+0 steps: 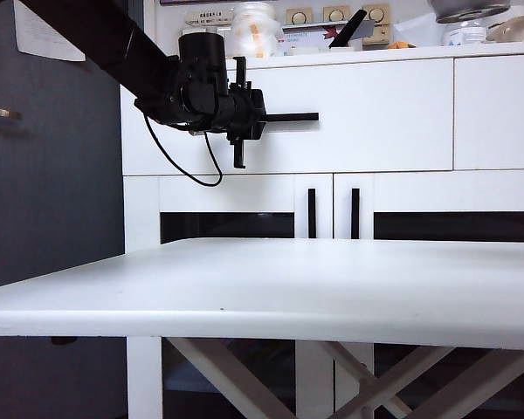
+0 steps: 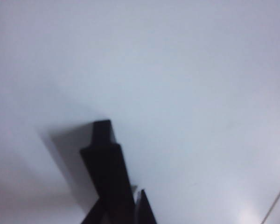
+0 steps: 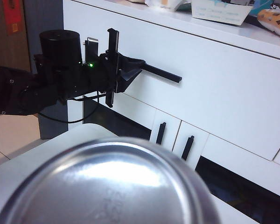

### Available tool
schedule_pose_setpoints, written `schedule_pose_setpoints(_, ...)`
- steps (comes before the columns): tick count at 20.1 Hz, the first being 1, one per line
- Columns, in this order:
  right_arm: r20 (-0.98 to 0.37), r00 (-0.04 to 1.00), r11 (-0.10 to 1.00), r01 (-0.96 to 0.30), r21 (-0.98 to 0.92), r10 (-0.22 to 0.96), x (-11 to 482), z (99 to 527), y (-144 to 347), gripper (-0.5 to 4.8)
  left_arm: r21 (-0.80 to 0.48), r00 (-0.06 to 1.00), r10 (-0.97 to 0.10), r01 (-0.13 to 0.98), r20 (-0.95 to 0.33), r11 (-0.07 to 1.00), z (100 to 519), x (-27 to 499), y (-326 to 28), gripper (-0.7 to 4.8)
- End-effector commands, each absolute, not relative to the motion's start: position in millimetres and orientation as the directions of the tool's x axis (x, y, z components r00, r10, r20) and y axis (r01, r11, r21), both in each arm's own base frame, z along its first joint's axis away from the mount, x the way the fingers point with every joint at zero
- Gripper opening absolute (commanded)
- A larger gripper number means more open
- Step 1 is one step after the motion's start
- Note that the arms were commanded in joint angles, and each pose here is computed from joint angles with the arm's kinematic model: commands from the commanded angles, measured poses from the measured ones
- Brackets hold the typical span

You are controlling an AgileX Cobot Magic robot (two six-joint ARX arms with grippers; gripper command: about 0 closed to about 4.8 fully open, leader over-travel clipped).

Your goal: Pick up a can of beer from the white table, open the left drawer, place the beer inside the drawer, and finally close the drawer.

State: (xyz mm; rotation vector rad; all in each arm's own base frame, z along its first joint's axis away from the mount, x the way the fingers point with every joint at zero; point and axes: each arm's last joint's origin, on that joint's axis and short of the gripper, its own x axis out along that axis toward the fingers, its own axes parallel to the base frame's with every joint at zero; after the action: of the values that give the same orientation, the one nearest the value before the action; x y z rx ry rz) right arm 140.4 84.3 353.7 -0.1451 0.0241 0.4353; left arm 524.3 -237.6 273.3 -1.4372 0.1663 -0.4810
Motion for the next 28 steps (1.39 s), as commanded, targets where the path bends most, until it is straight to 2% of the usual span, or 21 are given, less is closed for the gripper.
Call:
schedule_pose_setpoints(1,0.038,0.906,0.902,-0.415,-0.121,0.422,137.9,366.6,83.1,0.08,-0.921,0.842,-0.415,0.390,0.345,0.026,286.4,517.4,-237.0,-0.06)
schedule_pose_setpoints(4,0.038,0.906,0.902,-0.415,-0.121,0.422,137.9,366.5,83.1,0.08,-0.889,0.809,-0.403,0.456,0.428,-0.029,266.0,509.8,-233.9,-0.06)
schedule_pose_setpoints(5,0.038,0.906,0.902,-0.415,-0.122,0.422,137.8,366.7,83.1,0.08,-0.895,0.811,-0.406,0.445,0.422,-0.043,256.3,505.9,-232.2,-0.06)
schedule_pose_setpoints(11,0.037,0.906,0.901,-0.416,-0.122,0.423,137.9,366.5,83.1,0.08,-0.911,0.826,-0.430,0.411,0.365,0.017,249.6,481.2,-221.2,-0.06)
schedule_pose_setpoints(15,0.036,0.904,0.900,-0.419,-0.122,0.426,137.7,366.4,83.1,0.08,-0.909,0.843,-0.386,0.415,0.376,0.021,247.0,453.8,-207.2,-0.06)
schedule_pose_setpoints(18,0.007,0.869,0.862,-0.491,-0.125,0.495,136.5,363.8,85.0,0.00,-0.924,0.877,-0.358,0.373,0.320,0.088,240.8,426.4,-193.4,-0.06)
schedule_pose_setpoints(22,0.001,0.873,0.866,-0.483,-0.128,0.487,133.7,363.8,82.9,0.00,-0.901,0.866,-0.331,0.425,0.376,0.089,243.7,406.5,-183.7,-0.06)
schedule_pose_setpoints(28,0.027,0.885,0.879,-0.459,-0.130,0.466,127.3,367.4,77.9,0.00,-0.894,0.849,-0.364,0.440,0.384,0.083,245.6,390.6,-178.3,-0.06)
